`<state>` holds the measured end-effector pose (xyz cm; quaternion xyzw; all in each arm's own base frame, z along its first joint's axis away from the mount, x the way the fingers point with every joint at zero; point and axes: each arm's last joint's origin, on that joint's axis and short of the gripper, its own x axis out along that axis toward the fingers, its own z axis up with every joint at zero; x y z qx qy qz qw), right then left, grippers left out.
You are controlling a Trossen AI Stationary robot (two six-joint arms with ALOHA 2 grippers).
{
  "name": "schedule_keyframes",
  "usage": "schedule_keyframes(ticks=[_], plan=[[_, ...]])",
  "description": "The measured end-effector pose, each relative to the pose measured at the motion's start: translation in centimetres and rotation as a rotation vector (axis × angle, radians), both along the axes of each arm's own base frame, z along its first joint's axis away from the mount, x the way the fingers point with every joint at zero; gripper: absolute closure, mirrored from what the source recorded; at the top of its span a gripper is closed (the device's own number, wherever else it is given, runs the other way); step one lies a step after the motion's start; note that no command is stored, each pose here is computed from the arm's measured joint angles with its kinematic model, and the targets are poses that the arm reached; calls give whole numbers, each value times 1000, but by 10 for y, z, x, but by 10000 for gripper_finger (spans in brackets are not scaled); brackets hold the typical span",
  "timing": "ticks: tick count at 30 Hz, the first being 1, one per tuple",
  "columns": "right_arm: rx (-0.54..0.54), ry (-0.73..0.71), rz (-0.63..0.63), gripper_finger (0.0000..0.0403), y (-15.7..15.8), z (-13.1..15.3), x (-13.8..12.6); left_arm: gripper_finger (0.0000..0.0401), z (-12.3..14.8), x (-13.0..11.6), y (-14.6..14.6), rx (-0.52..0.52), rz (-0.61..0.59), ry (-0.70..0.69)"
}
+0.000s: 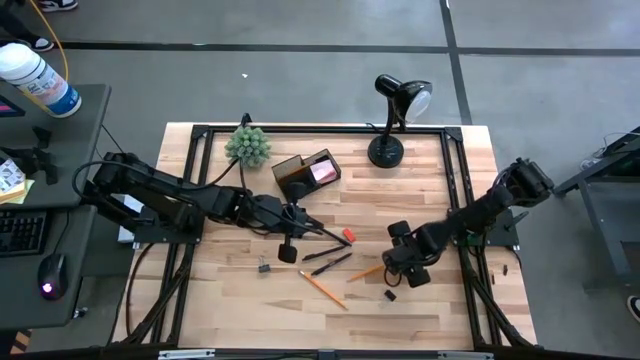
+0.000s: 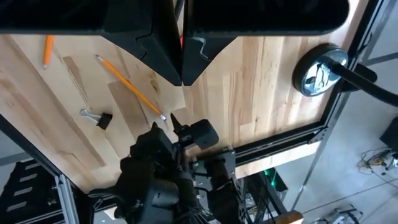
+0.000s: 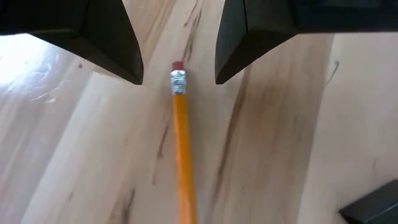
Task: Pick and place office supplies into organizer
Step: Put the right orange pencil into the black desk organizer
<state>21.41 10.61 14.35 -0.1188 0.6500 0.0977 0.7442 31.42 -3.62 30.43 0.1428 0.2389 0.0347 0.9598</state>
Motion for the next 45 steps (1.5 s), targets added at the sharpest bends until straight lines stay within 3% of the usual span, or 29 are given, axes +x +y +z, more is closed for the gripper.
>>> schedule_keyframes(ticks=[8,14,22,30,45], plan=[[15,5,12,212,1,-1,-1,400,0,0,0,6,-3,1],[39,37,-6,240,-1,-9,-8,400,0,0,0,8,1,1],[63,24,-32,294,0,-9,-6,400,0,0,0,14,11,1],[83,26,-79,390,1,-10,-6,401,0,0,0,21,8,3],[104,26,-177,400,5,8,2,400,1,-2,2,69,45,6]])
